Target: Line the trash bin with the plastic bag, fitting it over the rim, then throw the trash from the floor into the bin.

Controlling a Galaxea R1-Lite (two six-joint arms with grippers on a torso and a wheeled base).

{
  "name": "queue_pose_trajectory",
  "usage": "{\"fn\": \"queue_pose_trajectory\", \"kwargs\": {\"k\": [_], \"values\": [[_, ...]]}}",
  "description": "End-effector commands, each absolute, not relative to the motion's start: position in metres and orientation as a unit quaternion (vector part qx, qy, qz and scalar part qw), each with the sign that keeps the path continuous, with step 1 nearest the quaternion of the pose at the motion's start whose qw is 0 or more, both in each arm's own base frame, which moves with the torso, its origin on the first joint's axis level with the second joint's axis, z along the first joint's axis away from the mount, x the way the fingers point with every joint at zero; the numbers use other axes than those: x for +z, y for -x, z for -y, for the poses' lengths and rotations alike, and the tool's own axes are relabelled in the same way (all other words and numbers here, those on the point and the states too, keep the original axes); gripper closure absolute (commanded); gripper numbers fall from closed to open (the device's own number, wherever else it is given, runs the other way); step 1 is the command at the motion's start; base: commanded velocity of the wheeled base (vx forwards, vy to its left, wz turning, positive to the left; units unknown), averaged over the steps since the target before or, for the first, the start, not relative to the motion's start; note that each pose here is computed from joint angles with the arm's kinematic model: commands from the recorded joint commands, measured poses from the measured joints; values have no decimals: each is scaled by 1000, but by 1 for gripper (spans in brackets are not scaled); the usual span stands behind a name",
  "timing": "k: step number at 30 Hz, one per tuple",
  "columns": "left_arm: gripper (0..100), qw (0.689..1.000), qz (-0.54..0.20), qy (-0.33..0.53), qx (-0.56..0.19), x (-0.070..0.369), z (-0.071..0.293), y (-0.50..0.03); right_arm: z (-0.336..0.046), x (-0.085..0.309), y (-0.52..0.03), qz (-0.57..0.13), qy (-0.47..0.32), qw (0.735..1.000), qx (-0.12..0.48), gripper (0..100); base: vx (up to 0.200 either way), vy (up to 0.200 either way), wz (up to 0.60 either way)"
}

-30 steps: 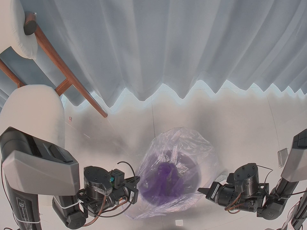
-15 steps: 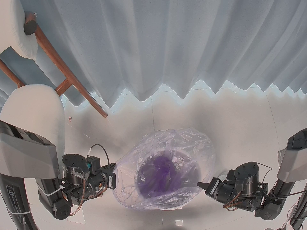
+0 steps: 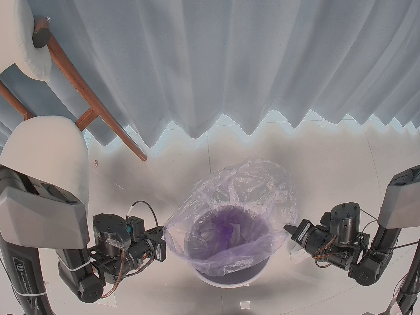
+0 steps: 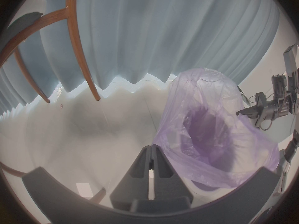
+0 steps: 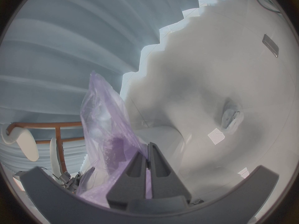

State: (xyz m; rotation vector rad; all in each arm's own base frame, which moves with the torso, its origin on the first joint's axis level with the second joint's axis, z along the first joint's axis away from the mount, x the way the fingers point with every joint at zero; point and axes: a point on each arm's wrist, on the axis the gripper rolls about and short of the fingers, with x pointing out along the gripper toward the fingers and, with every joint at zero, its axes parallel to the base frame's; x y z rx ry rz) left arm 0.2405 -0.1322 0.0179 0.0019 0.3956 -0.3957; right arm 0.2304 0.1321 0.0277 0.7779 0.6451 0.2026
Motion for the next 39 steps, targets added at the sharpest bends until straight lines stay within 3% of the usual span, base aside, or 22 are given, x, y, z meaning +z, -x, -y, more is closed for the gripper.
{"fn": "queue_pose_trajectory", "kwargs": {"k": [1, 5, 14, 23, 39], "values": [[100, 964, -204, -1, -172, 6, 136, -246, -124, 23, -239, -305, -376, 872, 77, 100, 0, 0, 0], [100, 967, -205, 30, -147, -2, 141, -257, -117, 16, -255, -294, -384, 874, 57, 100, 0, 0, 0], [100, 974, -173, 53, -139, 4, 147, -276, -125, 27, -286, -246, -403, 879, 72, 100, 0, 0, 0], [100, 960, -248, 53, -121, -27, 137, -258, -120, 1, -277, -287, -391, 873, 46, 100, 0, 0, 0], [100, 950, -278, 58, -128, -29, 136, -240, -111, -22, -267, -312, -385, 868, 31, 100, 0, 0, 0]]}}
